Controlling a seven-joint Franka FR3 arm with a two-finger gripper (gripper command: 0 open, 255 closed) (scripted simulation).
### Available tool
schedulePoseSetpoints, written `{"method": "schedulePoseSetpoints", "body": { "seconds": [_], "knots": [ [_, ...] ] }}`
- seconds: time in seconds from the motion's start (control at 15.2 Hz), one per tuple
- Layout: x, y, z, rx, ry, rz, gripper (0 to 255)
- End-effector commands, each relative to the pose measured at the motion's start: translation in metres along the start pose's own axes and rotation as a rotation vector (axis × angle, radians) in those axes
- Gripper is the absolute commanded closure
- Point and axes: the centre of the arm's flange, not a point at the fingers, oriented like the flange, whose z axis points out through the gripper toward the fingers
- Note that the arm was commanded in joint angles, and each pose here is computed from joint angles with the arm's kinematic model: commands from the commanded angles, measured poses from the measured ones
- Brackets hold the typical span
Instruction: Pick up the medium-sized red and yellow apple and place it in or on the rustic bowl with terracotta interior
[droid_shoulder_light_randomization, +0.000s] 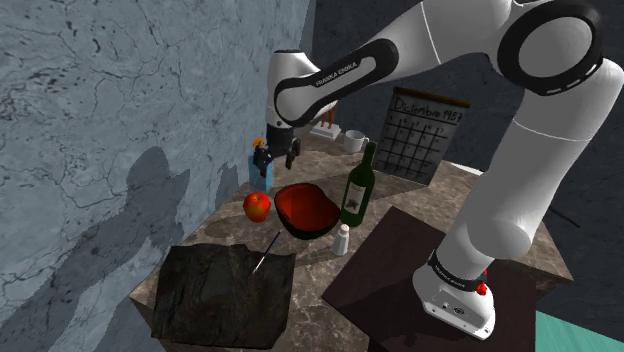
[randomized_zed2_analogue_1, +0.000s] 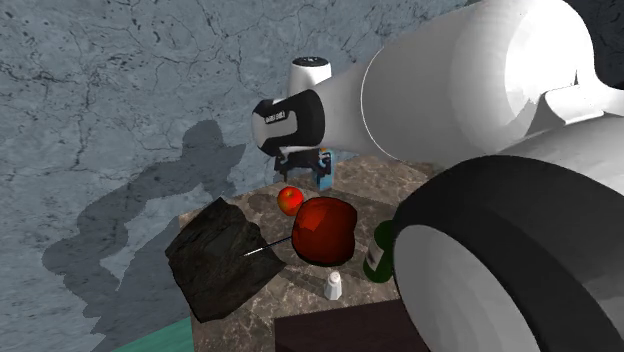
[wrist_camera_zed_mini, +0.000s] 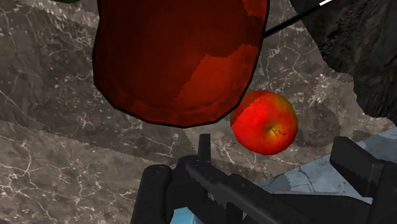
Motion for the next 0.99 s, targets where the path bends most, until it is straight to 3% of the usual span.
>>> {"method": "schedulePoseSetpoints", "body": {
  "seconds": [0.0,0.26,0.92],
  "knots": [
    [0.013,-0.011,0.018,0.002,0.002,-0.004,0],
    [0.041,-0.038,0.054,0.007,0.005,-0.014,0],
    [0.042,-0.039,0.095,0.007,0.005,-0.014,0]
  ]
}}
